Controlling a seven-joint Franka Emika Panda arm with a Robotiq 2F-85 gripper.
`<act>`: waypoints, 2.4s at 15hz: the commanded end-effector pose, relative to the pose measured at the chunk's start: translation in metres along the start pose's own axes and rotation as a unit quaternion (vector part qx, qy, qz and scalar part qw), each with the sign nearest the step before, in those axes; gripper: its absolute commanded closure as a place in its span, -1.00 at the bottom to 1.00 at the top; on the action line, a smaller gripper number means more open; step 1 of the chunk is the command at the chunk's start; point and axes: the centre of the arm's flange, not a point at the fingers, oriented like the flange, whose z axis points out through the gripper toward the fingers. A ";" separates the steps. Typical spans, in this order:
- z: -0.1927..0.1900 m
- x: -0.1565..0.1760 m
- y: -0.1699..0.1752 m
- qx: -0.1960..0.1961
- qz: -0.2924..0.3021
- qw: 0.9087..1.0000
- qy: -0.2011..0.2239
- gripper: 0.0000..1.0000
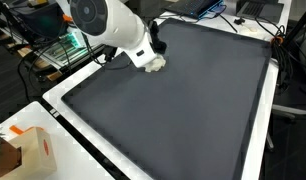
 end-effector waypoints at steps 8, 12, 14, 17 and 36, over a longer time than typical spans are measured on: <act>-0.030 -0.007 -0.108 -0.154 0.056 0.986 0.038 0.50; -0.038 -0.007 -0.139 -0.219 0.078 0.971 0.046 0.50; -0.041 -0.008 -0.152 -0.248 0.088 0.964 0.044 0.50; -0.045 -0.011 -0.170 -0.285 0.098 0.953 0.041 0.50; -0.057 -0.024 -0.227 -0.388 0.090 0.916 0.052 0.50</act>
